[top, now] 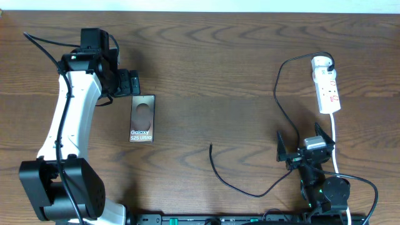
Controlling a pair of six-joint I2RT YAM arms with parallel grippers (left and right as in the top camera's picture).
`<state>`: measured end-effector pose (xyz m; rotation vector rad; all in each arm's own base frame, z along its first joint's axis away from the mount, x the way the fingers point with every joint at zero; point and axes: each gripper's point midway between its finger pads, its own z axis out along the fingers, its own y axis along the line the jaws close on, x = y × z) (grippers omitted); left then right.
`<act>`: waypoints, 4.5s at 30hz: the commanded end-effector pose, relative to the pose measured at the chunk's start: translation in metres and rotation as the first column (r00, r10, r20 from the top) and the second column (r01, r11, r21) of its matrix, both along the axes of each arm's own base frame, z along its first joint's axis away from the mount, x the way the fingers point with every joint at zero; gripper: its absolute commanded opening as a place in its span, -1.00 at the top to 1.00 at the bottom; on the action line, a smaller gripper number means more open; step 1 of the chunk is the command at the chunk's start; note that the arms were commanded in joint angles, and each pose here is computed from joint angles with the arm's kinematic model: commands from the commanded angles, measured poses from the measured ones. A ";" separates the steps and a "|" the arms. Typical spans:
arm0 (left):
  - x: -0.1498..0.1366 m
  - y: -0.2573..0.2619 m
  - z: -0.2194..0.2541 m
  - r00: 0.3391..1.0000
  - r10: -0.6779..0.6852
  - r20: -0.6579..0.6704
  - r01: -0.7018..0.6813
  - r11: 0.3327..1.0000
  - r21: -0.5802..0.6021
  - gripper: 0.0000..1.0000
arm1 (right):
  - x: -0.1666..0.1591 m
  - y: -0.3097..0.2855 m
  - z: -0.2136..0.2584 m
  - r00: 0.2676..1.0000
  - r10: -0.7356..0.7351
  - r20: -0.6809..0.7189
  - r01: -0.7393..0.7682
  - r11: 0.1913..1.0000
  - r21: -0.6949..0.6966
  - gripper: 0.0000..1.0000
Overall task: Plug charger to phone and switch on socket
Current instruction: 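Move the left gripper over the silver phone and lower it, then close the left gripper on the phone's top edge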
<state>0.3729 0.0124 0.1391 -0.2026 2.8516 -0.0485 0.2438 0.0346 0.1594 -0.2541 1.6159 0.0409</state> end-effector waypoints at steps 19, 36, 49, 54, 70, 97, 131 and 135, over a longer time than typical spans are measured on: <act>-0.019 -0.029 -0.083 0.959 -0.140 -0.247 0.129 0.990 -0.059 -0.96 | 0.000 -0.002 0.000 1.000 -0.011 -0.003 0.011 1.000 0.014 -0.99; -0.033 -0.032 -0.110 0.939 -0.148 -0.311 0.133 0.989 -0.067 -0.96 | 0.000 -0.002 0.000 1.000 -0.011 -0.003 0.011 1.000 0.014 -0.98; -0.033 -0.032 -0.117 0.943 -0.149 -0.298 0.136 0.989 -0.065 -0.96 | 0.000 -0.002 0.000 1.000 -0.011 -0.003 0.011 1.000 0.014 -0.99; -0.034 -0.036 -0.119 0.939 -0.170 -0.298 0.158 0.985 -0.065 -0.96 | 0.000 -0.002 0.000 1.000 -0.011 -0.003 0.011 1.000 0.014 -0.99; -0.033 -0.048 -0.128 0.939 -0.206 -0.276 0.201 0.978 -0.047 -0.96 | 0.000 -0.002 0.000 1.000 -0.011 -0.003 0.011 1.000 0.014 -0.99; -0.038 -0.039 -0.141 0.940 -0.193 -0.281 0.202 0.979 0.002 -0.96 | 0.000 -0.002 0.000 1.000 -0.011 -0.002 0.011 1.000 0.013 -0.99; -0.051 -0.039 -0.151 0.932 -0.193 -0.307 0.202 0.979 -0.002 -0.96 | 0.000 -0.002 0.000 1.000 -0.011 -0.003 0.011 1.000 0.014 -0.98; -0.049 -0.039 -0.151 0.934 -0.193 -0.301 0.202 0.979 -0.002 -0.96 | 0.000 -0.002 0.000 1.000 -0.011 -0.003 0.011 1.000 0.014 -0.99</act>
